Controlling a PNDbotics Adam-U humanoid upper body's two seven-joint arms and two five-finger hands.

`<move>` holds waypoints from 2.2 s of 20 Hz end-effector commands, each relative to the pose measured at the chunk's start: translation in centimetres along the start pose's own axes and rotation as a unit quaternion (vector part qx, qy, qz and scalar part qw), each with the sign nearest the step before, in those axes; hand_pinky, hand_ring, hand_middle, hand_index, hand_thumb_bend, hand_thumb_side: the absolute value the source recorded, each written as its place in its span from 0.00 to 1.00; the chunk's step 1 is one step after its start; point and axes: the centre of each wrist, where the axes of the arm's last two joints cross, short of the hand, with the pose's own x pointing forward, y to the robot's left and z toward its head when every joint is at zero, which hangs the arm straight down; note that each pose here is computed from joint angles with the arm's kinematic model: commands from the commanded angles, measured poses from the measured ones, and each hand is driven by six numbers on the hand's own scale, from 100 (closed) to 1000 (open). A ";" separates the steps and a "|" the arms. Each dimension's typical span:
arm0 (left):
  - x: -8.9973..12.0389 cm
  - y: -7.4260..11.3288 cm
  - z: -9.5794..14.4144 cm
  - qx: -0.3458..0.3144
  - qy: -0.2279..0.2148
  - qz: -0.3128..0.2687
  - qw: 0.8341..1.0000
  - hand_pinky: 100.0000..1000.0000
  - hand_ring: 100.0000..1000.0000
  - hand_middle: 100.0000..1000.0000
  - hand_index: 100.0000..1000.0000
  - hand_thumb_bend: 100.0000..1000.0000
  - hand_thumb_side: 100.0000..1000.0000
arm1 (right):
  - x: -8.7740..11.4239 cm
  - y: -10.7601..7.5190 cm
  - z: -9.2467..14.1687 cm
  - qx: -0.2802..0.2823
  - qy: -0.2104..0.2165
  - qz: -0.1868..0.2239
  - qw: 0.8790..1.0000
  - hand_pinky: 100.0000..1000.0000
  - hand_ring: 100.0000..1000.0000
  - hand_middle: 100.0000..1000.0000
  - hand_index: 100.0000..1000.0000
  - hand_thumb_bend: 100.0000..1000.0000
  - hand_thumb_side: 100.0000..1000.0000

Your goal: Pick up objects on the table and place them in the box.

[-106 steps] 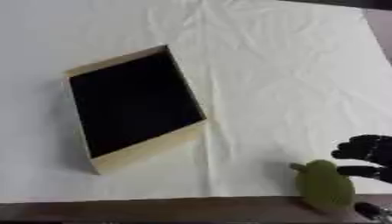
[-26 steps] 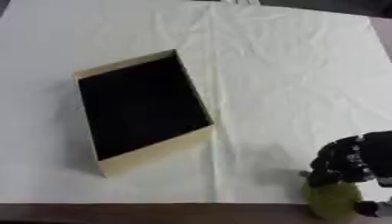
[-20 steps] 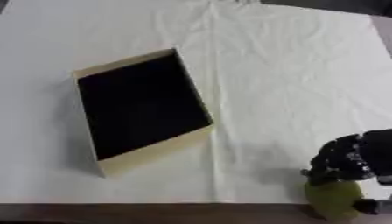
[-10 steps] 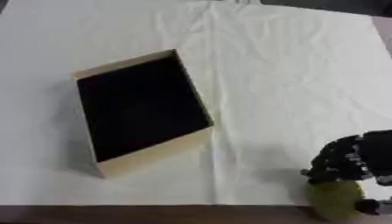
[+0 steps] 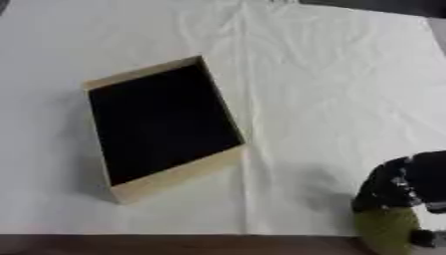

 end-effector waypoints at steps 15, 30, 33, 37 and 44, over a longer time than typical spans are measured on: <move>0.6 0.0 -0.6 0.003 -0.012 0.005 1.000 0.50 0.65 0.65 0.67 0.88 0.73 | 0.2 -0.8 -0.4 0.019 -0.022 -0.036 0.999 0.77 0.77 0.66 0.85 0.00 0.00; 0.5 0.2 -0.7 0.012 -0.013 0.001 1.000 0.50 0.65 0.65 0.67 0.88 0.73 | 0.1 -1.0 -0.3 -0.049 -0.026 -0.080 0.995 0.70 0.66 0.49 0.73 0.00 0.00; 0.5 0.2 -0.7 0.013 -0.014 0.001 1.000 0.50 0.65 0.65 0.67 0.88 0.73 | 0.1 -0.9 -0.4 -0.066 -0.026 -0.088 0.994 0.67 0.63 0.47 0.70 0.00 0.00; 0.5 0.2 -0.7 0.014 -0.013 0.001 1.000 0.50 0.64 0.65 0.67 0.87 0.73 | 0.2 -0.9 -0.4 -0.092 -0.029 -0.099 0.990 0.62 0.58 0.42 0.63 0.00 0.00; 0.5 0.3 -0.7 0.016 -0.012 0.000 1.000 0.49 0.64 0.64 0.67 0.87 0.73 | 0.2 -0.8 -0.4 -0.135 -0.031 -0.119 0.983 0.57 0.51 0.29 0.45 0.00 0.00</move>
